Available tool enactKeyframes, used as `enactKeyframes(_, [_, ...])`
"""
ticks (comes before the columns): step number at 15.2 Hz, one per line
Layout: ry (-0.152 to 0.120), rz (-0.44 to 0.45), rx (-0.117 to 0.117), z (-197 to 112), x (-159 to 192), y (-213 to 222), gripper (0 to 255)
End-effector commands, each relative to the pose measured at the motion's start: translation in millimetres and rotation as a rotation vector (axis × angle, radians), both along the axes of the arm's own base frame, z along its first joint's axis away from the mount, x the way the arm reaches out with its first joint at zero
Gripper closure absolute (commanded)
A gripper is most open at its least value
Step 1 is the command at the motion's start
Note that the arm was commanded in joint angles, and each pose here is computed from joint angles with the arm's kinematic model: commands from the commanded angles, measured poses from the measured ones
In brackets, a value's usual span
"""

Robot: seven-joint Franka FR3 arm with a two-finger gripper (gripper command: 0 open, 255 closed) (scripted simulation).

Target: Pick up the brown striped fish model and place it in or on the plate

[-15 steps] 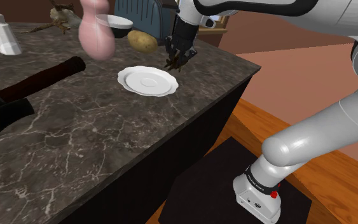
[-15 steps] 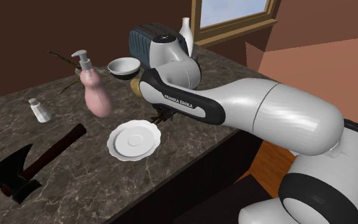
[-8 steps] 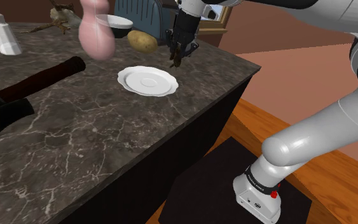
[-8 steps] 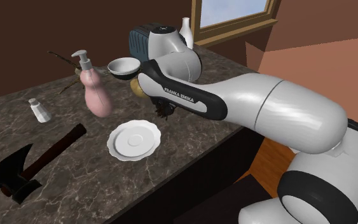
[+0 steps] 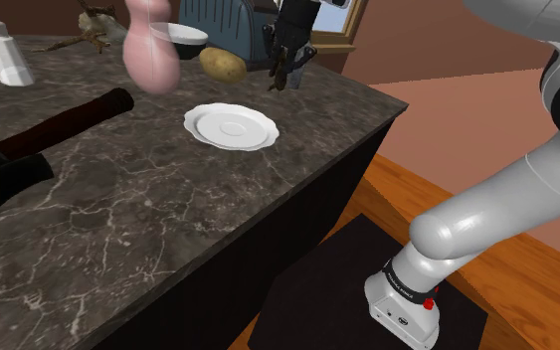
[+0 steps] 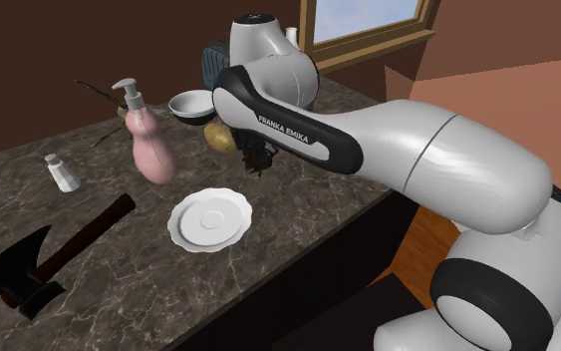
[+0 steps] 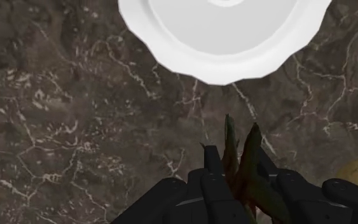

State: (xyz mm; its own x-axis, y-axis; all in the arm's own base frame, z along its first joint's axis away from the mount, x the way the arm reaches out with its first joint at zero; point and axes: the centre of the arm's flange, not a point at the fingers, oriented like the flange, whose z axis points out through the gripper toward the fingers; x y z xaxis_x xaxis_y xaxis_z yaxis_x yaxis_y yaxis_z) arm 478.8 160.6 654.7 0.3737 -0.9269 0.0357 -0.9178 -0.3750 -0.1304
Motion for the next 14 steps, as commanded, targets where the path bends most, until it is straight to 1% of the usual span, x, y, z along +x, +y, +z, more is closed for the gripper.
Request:
enactKeyframes(1, [0.0, 0.0, 0.0, 11.3, -0.7, -0.6, 255])
enactKeyframes(3, [0.0, 0.0, 0.0, 18.8, -0.7, -0.6, 255])
enactKeyframes(14, [0.0, 0.0, 0.0, 17.3, -37.2, 139.9, 255])
